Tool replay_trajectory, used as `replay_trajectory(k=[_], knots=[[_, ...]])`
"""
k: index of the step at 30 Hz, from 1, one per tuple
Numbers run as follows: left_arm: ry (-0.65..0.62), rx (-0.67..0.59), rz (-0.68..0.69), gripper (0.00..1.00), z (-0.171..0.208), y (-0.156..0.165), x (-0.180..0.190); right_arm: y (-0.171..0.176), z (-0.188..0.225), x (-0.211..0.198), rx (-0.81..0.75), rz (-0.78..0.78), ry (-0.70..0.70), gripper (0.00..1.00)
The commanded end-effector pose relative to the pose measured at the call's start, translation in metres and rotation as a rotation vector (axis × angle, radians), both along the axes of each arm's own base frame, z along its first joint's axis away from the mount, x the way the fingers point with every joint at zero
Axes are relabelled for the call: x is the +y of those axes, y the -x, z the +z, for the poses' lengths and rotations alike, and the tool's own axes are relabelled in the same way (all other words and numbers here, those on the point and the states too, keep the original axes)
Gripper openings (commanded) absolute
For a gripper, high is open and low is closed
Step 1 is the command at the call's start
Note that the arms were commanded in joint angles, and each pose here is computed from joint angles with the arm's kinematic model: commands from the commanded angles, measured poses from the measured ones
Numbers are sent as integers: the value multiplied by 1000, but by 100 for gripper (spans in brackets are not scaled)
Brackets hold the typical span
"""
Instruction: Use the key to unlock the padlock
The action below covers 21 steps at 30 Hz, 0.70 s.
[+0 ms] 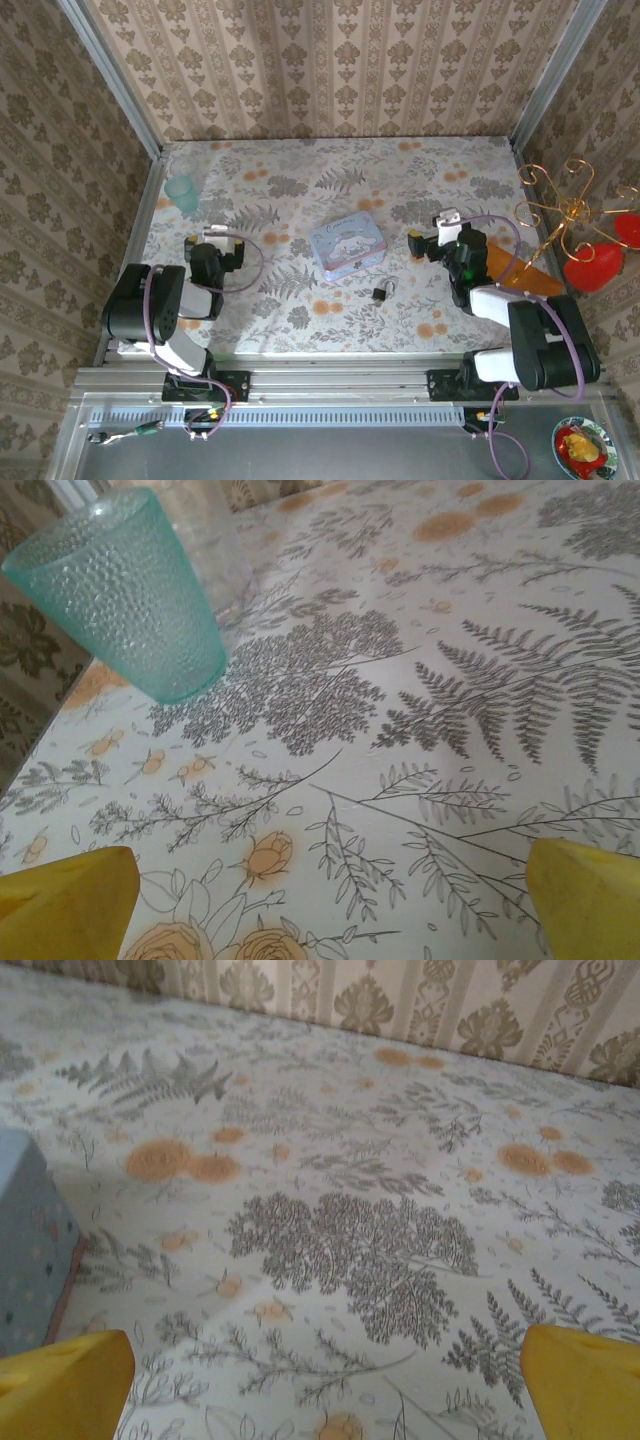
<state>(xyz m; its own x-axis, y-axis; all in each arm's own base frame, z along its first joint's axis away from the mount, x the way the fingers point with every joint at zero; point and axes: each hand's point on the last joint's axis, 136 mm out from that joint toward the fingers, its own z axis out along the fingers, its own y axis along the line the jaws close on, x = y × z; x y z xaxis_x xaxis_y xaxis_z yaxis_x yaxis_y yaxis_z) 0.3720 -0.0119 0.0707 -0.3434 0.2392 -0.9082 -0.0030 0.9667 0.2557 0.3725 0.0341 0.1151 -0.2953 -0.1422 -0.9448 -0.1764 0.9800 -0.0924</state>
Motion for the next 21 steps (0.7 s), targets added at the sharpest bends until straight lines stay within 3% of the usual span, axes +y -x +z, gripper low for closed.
replay_trajectory(k=[1,5,15,21], knots=[[74,-67,85,100,29,-22,17,-6,2,1,-35,21,-85,100],[94,-61,112,100,29,-24,25,-8,0,1,-23,24,-90,100],[83,-65,109,100,30,-23,23,-29,-18,-41,41,-246,-98,100],[87,-63,110,100,29,-23,24,-27,-17,-41,40,-246,-98,100]])
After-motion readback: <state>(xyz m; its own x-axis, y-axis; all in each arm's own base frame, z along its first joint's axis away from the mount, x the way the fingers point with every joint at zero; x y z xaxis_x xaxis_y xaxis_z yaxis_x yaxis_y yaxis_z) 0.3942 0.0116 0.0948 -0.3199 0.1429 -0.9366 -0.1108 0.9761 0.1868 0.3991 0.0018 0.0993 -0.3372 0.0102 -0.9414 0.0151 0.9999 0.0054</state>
